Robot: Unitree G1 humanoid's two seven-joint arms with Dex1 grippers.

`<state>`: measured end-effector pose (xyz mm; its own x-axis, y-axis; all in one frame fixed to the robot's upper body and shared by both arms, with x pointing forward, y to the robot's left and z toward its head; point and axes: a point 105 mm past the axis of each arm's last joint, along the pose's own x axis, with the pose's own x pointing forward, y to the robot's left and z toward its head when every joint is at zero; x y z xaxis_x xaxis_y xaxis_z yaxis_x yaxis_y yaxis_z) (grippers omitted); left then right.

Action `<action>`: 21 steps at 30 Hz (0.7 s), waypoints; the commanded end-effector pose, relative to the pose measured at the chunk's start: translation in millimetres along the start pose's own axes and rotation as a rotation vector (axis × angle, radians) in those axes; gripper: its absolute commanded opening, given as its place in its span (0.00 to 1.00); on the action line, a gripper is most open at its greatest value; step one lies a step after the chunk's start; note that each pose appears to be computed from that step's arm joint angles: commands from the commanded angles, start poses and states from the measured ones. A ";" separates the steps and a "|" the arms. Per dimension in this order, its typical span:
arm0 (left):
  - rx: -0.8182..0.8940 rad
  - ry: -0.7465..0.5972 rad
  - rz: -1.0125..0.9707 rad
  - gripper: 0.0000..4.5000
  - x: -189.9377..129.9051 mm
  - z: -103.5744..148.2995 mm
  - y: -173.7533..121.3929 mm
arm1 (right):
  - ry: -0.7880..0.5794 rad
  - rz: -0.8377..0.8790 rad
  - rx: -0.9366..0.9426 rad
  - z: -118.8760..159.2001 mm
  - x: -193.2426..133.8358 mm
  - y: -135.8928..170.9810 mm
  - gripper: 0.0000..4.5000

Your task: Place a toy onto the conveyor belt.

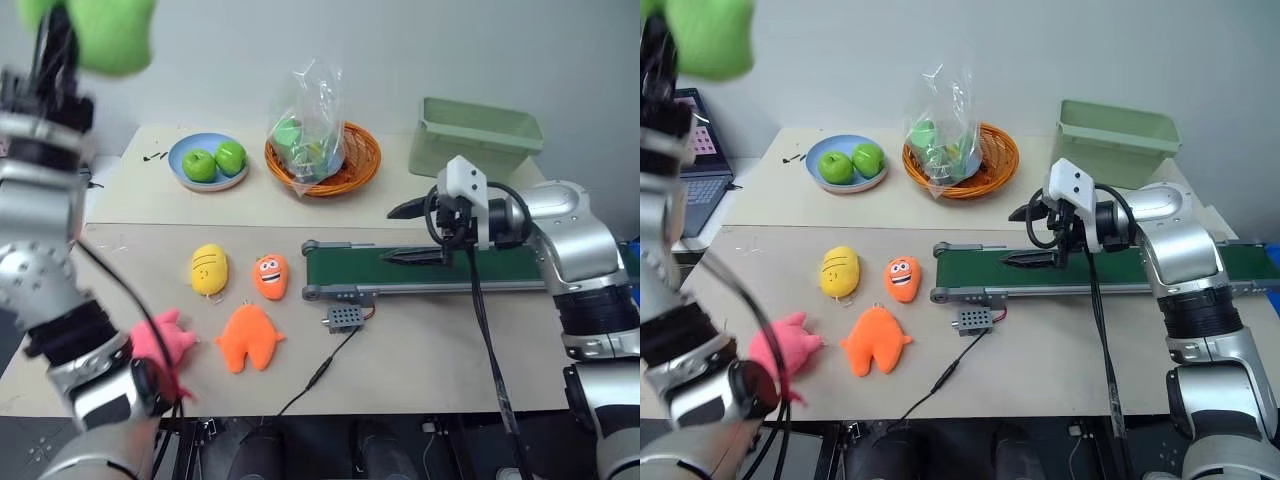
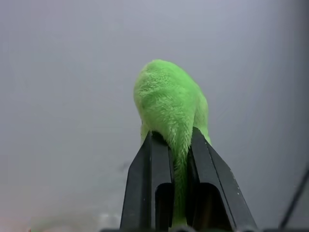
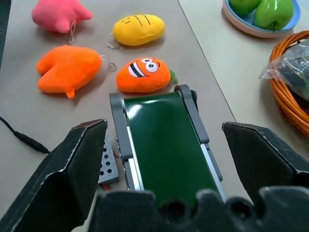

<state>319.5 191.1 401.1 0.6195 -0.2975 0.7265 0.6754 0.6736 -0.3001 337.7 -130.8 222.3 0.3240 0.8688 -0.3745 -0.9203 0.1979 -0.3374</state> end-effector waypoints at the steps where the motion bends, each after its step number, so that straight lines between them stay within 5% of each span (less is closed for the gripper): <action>1: 0.455 0.299 -0.162 0.06 9.9 -63.2 -31.0 | -0.043 -0.051 -0.031 15.1 -14.5 -1.6 1.00; 4: 0.758 0.487 -0.343 0.06 -0.3 -115.1 -37.4 | -0.046 -0.074 -0.031 16.2 -19.7 0.6 1.00; 9: 1.244 0.559 -0.622 0.06 -28.9 -162.0 -21.6 | -0.058 -0.110 -0.027 19.0 -26.9 2.5 1.00; 21: 1.566 0.467 -1.007 0.06 -82.8 -211.4 -5.7 | -0.049 -0.159 -0.010 18.8 -38.6 7.7 1.00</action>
<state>354.8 71.8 211.2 0.5437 -0.8377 -0.0515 0.1238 0.0193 0.9921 319.0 -151.7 233.2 0.4328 0.8463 -0.3105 -0.8800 0.3217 -0.3495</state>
